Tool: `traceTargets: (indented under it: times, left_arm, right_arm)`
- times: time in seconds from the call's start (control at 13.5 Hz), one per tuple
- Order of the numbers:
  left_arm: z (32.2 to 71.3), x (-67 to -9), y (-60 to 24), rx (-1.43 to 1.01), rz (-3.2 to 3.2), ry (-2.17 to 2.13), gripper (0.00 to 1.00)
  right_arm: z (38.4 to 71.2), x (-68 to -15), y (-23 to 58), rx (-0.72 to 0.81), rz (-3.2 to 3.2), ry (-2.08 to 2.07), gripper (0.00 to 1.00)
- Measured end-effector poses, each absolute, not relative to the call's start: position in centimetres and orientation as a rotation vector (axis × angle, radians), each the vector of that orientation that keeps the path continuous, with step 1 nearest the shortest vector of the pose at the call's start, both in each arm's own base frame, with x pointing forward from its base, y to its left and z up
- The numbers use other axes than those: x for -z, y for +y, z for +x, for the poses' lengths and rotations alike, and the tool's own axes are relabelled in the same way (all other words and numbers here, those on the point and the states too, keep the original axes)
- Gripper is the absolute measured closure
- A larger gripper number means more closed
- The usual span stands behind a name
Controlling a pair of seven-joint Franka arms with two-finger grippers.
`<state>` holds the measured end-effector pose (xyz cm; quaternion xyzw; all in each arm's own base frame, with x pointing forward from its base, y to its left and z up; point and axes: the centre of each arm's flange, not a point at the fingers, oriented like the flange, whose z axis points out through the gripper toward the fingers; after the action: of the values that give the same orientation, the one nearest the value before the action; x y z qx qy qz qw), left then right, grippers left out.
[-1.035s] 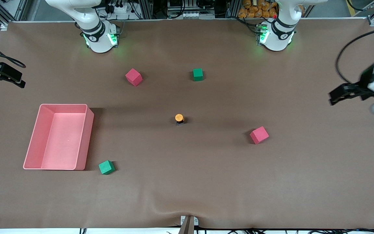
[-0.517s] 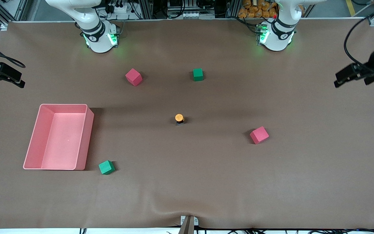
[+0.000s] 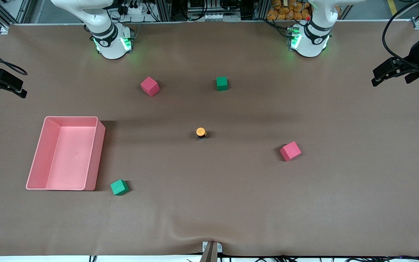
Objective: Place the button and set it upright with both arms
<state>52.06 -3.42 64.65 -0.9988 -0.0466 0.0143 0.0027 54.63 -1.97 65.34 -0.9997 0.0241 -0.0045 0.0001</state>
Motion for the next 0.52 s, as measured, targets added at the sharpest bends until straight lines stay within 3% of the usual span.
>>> traceTargets:
  times: [0.52]
  left_arm:
    - [52.00,-64.37,-3.31,-0.065,-3.131,-0.143,0.00]
  right_arm:
    - [54.62,-65.34,-1.94,0.014,-3.140,0.075,0.00]
